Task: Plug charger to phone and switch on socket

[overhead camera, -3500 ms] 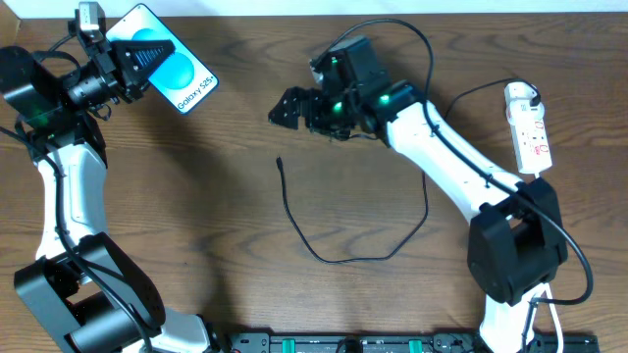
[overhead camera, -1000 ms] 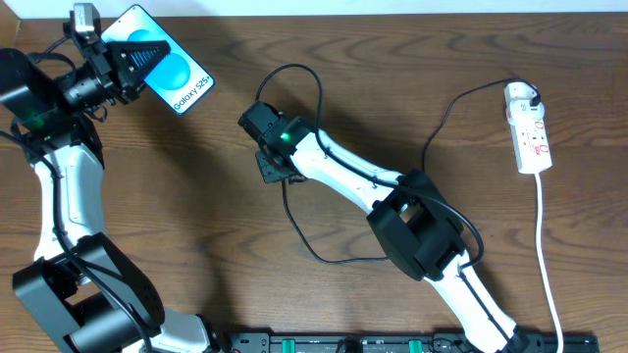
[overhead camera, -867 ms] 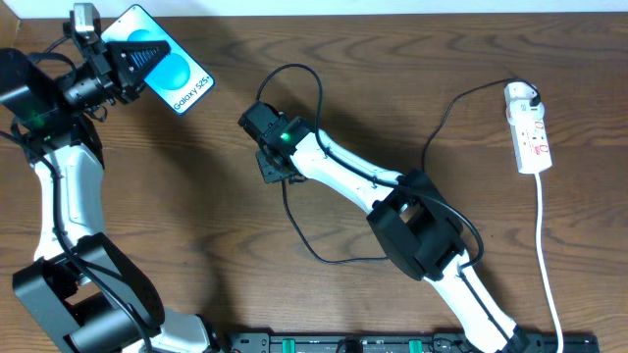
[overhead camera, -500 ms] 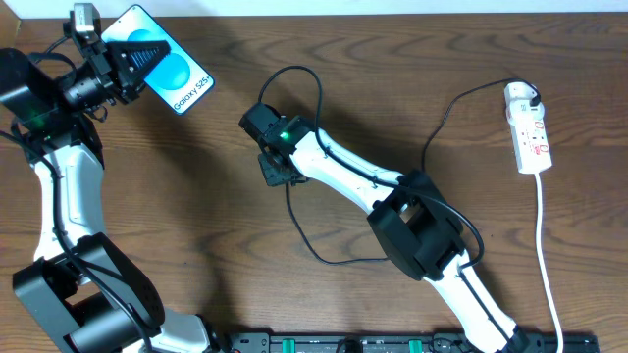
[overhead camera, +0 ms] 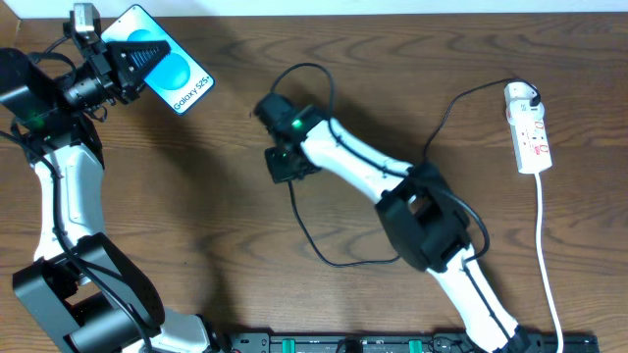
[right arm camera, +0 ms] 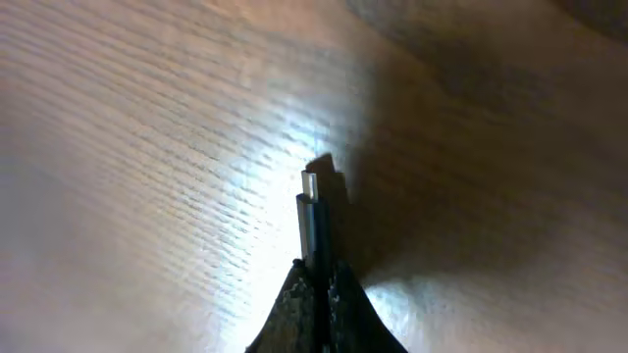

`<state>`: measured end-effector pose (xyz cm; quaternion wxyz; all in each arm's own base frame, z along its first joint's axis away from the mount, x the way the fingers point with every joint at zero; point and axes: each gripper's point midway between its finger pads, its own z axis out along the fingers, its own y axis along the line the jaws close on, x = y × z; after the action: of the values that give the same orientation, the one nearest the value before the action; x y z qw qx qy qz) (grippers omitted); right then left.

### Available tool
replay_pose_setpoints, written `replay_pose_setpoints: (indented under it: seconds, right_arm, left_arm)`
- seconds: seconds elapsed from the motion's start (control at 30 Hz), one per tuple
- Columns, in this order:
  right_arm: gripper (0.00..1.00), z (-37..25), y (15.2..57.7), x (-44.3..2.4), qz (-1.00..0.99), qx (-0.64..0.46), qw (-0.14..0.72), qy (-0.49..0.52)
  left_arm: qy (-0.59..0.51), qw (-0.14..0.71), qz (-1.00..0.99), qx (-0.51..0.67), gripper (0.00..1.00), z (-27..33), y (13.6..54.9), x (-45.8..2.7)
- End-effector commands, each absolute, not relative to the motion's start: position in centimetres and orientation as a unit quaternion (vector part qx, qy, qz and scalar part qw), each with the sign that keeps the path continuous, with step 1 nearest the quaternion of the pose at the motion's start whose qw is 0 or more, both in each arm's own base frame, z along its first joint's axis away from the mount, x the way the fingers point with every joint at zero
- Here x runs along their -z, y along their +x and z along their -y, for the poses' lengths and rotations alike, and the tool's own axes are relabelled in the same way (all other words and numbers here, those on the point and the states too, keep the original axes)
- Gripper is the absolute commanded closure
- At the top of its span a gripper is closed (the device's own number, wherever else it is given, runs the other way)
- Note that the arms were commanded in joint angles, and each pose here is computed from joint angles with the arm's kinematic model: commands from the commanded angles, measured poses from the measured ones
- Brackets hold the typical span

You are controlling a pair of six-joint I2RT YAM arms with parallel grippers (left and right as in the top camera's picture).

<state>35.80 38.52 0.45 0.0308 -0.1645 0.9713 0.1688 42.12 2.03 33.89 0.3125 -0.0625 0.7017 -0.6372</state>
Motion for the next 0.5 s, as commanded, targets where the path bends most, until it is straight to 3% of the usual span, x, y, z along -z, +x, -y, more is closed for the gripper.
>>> replay_pose_setpoints:
  seconds: [0.0, 0.2, 0.33, 0.47]
  right_arm:
    - [0.99, -39.7, 35.6, -2.0, -0.920, -0.333, -0.039, -0.205]
    - [0.99, -40.1, 36.7, -11.5, -0.749, -0.612, -0.061, -0.246]
    - [0.99, -38.9, 37.1, -16.0, -0.652, -0.703, -0.052, -0.279]
    - [0.99, -38.8, 37.2, -16.3, -0.652, -0.703, -0.051, -0.280]
  left_arm:
    - [-0.042, 0.318, -0.703, 0.634, 0.93, -1.8, 41.4, -34.9]
    - [-0.049, 0.312, -0.703, 0.637, 0.92, -1.8, 41.4, -34.9]
    - [-0.057, 0.305, -0.702, 0.641, 0.93, -1.8, 41.4, -34.9]
    - [-0.057, 0.305, -0.702, 0.641, 0.92, -1.8, 41.4, -34.9]
